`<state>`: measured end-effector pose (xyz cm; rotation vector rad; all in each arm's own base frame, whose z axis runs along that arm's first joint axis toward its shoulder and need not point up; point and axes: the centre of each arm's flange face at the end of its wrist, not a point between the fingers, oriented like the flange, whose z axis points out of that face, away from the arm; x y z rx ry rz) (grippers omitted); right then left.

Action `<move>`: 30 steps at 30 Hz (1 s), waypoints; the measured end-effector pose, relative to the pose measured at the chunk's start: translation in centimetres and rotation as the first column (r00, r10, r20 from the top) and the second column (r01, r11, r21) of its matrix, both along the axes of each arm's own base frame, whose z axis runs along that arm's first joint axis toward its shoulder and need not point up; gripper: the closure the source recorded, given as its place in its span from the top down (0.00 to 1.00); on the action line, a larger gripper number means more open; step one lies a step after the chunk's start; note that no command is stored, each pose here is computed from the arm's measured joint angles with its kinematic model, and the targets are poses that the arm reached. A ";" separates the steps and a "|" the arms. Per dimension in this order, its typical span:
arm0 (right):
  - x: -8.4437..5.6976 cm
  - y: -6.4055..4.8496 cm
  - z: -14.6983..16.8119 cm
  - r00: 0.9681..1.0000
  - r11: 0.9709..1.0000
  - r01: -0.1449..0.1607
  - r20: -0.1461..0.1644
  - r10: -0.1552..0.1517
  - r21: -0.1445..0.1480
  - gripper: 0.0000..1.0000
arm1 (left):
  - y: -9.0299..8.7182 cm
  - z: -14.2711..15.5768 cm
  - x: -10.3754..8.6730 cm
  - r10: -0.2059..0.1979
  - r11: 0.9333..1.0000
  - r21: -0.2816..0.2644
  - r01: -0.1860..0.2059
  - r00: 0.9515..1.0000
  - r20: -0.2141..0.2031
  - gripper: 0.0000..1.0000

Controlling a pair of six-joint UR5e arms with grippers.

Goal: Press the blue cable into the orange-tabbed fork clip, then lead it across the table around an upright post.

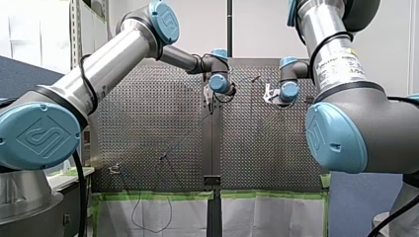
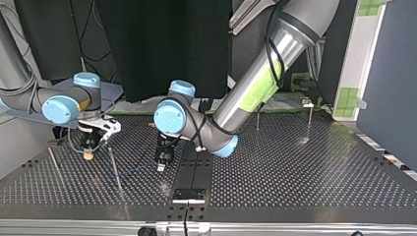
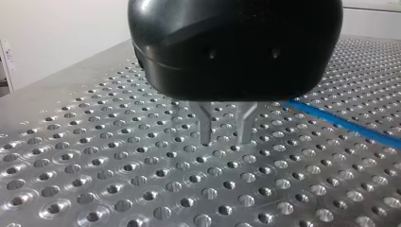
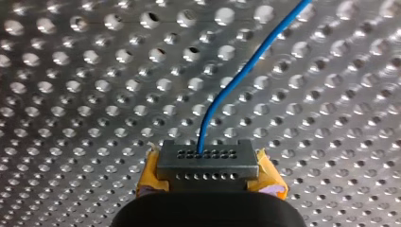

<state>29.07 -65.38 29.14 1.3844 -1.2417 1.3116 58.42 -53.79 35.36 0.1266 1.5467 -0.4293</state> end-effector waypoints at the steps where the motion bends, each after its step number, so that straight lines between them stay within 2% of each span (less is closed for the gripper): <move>1: 0.0 0.0 -0.2 1.000 1.000 0.000 -0.002 0.000 0.002 0.00 | 0.0 0.0 0.0 0.001 1.000 -0.001 -0.001 1.000 -0.001 0.65; 2: 0.0 0.1 -0.4 1.000 1.000 0.000 -0.004 0.000 0.006 0.00 | 0.0 0.0 0.0 0.001 1.000 -0.004 -0.001 1.000 -0.002 0.74; 4: 0.0 0.2 -0.7 1.000 1.000 0.000 -0.006 0.000 0.009 0.00 | 0.0 0.0 0.0 0.001 1.000 -0.011 -0.001 1.000 -0.004 0.76; 5: 0.0 0.3 -1.0 1.000 1.000 0.000 -0.007 0.000 0.010 0.00 | 0.0 0.0 0.0 0.000 1.000 -0.018 0.000 1.000 -0.007 0.84; 10: 0.0 0.4 -1.5 1.000 1.000 -0.003 -0.006 0.003 0.006 0.00 | -0.1 0.0 -0.1 -0.003 0.999 -0.044 0.002 1.000 -0.016 0.93; 15: 0.2 0.6 -2.1 1.000 1.000 -0.005 -0.011 0.005 0.012 0.00 | -0.2 -0.2 -0.2 -0.007 0.998 -0.060 0.006 1.000 -0.025 0.96; 20: -0.2 1.2 -3.7 1.000 1.000 -0.002 -0.015 0.002 0.021 0.00 | 0.1 -1.8 -0.1 -0.009 0.998 -0.068 0.007 0.999 -0.034 0.98; 26: -0.4 1.5 -5.2 1.000 1.000 -0.003 -0.021 0.004 0.019 0.00 | -0.1 -2.1 -0.2 -0.014 0.996 -0.085 0.012 1.000 -0.023 0.98; 30: -0.1 1.6 -6.8 0.999 0.999 -0.010 -0.036 0.011 0.038 0.00 | -0.1 -1.8 -0.1 -0.012 0.996 -0.091 0.011 1.000 -0.017 0.98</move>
